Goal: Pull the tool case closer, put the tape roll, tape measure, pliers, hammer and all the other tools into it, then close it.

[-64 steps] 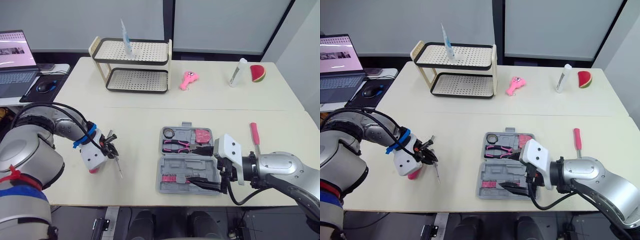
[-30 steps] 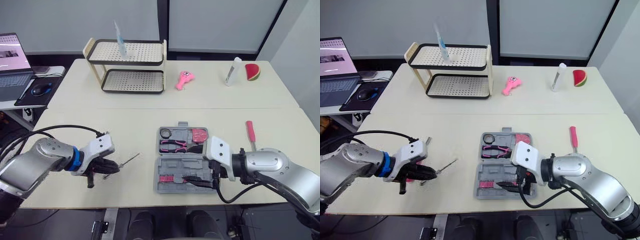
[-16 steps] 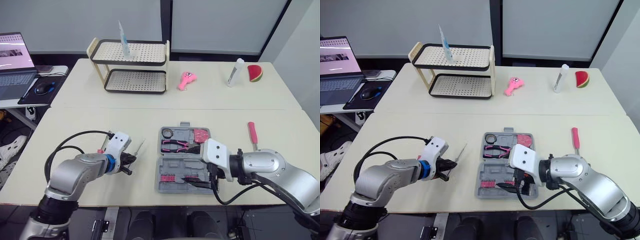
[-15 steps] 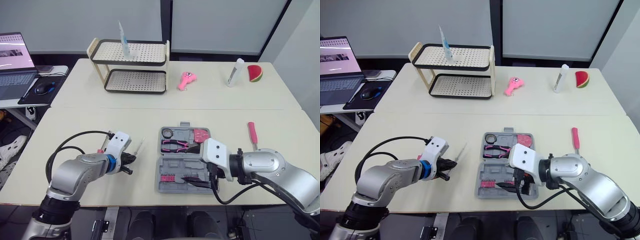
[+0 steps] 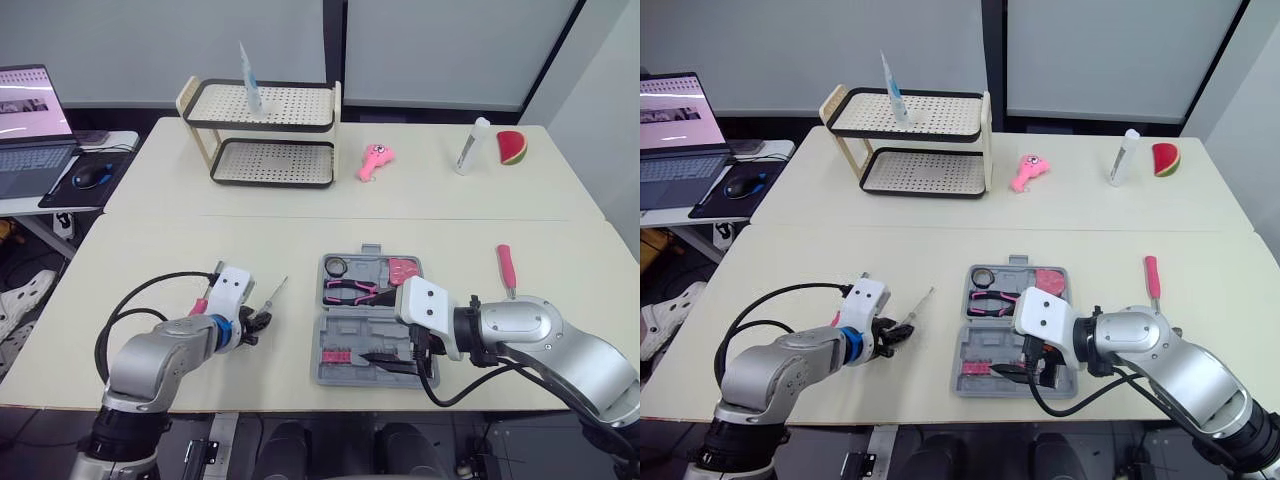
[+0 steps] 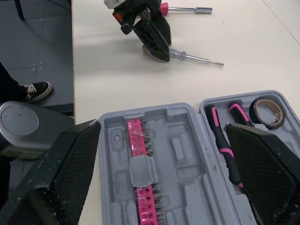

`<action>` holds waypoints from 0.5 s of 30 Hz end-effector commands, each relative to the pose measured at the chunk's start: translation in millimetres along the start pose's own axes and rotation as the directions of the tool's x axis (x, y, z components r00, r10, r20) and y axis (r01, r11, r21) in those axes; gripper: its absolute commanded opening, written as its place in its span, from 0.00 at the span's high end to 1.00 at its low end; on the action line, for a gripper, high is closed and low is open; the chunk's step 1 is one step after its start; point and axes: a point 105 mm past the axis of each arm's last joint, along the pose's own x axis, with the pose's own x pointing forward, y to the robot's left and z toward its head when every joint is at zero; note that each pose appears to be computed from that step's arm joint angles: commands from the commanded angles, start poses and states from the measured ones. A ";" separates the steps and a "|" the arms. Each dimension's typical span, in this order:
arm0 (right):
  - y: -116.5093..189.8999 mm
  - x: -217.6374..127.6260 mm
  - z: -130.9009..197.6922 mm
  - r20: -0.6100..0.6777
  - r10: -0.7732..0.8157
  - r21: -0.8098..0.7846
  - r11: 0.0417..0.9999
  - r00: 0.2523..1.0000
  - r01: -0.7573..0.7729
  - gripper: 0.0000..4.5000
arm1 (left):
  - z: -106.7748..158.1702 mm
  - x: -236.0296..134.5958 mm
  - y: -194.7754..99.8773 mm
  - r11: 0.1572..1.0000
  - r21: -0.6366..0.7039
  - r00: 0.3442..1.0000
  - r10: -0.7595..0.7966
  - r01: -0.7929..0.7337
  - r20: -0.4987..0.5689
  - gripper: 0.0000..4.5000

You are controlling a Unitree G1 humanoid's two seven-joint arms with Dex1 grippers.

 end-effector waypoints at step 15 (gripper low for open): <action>1.0 -2.8 8.0 0.046 -0.038 -0.009 0.999 0.998 0.039 0.00 | 10.7 -0.4 1.1 0.981 0.187 0.952 -0.113 0.061 0.285 0.01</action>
